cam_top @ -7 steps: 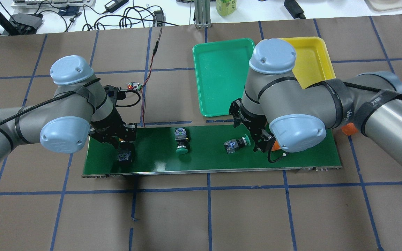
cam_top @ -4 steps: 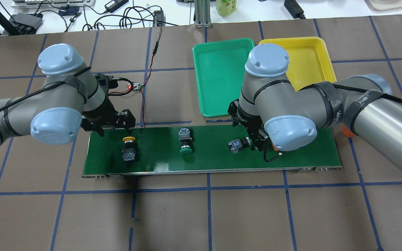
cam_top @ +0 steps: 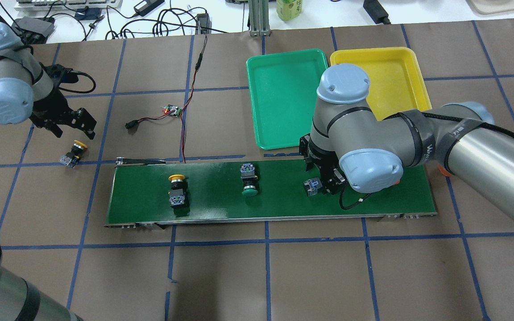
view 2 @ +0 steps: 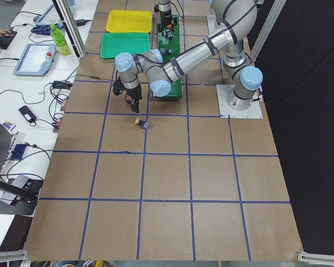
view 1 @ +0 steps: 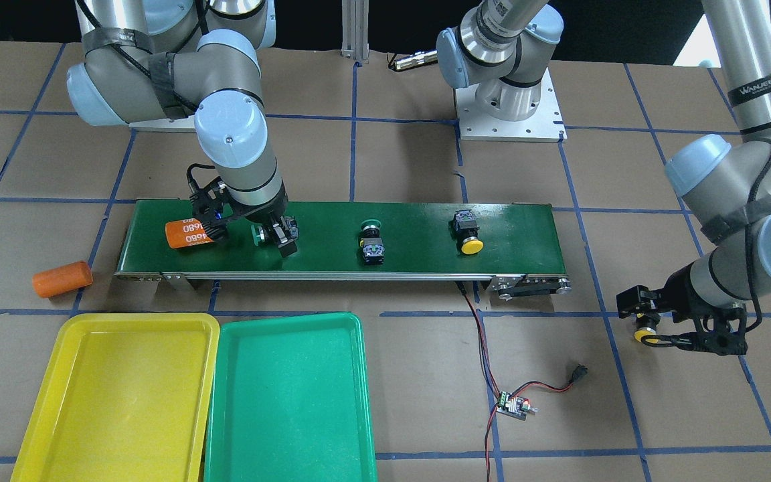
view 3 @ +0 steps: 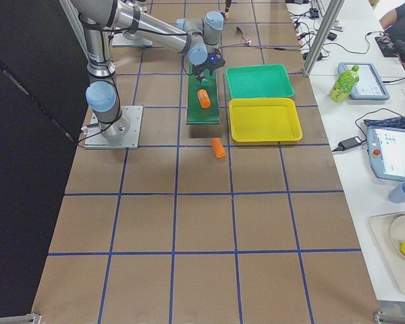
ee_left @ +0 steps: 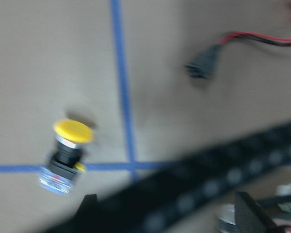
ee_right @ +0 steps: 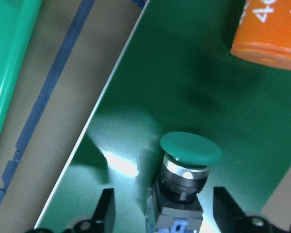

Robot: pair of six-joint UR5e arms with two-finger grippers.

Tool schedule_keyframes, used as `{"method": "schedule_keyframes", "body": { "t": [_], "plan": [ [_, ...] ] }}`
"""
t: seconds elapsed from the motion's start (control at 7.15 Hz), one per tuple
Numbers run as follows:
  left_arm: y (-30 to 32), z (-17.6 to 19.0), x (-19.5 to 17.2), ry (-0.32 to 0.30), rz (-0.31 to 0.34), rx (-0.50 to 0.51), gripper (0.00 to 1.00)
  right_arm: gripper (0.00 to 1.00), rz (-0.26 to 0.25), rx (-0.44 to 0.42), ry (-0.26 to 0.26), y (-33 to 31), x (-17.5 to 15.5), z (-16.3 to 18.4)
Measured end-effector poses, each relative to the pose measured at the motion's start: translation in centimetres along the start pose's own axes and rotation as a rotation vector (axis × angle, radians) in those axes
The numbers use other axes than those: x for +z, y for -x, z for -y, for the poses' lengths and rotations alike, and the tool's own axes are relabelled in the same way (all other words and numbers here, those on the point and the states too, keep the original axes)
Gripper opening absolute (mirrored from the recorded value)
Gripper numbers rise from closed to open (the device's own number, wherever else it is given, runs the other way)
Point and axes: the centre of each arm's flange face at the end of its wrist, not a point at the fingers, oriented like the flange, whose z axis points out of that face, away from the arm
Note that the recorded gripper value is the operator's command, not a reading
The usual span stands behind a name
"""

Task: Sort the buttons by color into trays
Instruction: 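Drop the green button into the green tray with the right gripper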

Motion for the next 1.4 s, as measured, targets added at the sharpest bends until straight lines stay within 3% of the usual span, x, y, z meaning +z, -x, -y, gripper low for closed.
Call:
{"method": "schedule_keyframes", "body": {
  "t": [0.28,0.42,0.56,0.7,0.98,1.26,1.4],
  "plan": [
    [2.6,-1.4,3.5,-0.016,0.010,0.083,1.00,0.00,-0.004,-0.063,0.004,-0.1,0.0,0.1],
    [2.9,-2.4,5.2,-0.028,0.017,0.102,0.74,0.00,0.004,-0.084,0.001,0.1,-0.6,0.3],
    [3.0,-2.8,6.3,-0.047,0.032,0.116,0.22,0.00,0.034,-0.093,-0.008,0.7,-2.2,0.4],
    [3.0,-3.0,6.8,-0.056,0.041,0.123,0.00,0.00,0.084,-0.101,-0.026,2.2,-4.7,0.8],
    [2.8,-3.4,6.6,-0.054,0.043,0.124,0.00,0.00,0.158,-0.109,-0.056,8.0,-7.8,3.5],
    [1.2,-4.7,4.1,-0.008,0.000,0.088,0.00,0.00,0.193,-0.126,-0.070,15.0,-6.4,9.4],
    [-0.5,-5.7,1.4,0.009,-0.032,0.031,0.00,0.16,0.214,-0.137,-0.076,18.0,-3.9,11.9]
  ]
}}
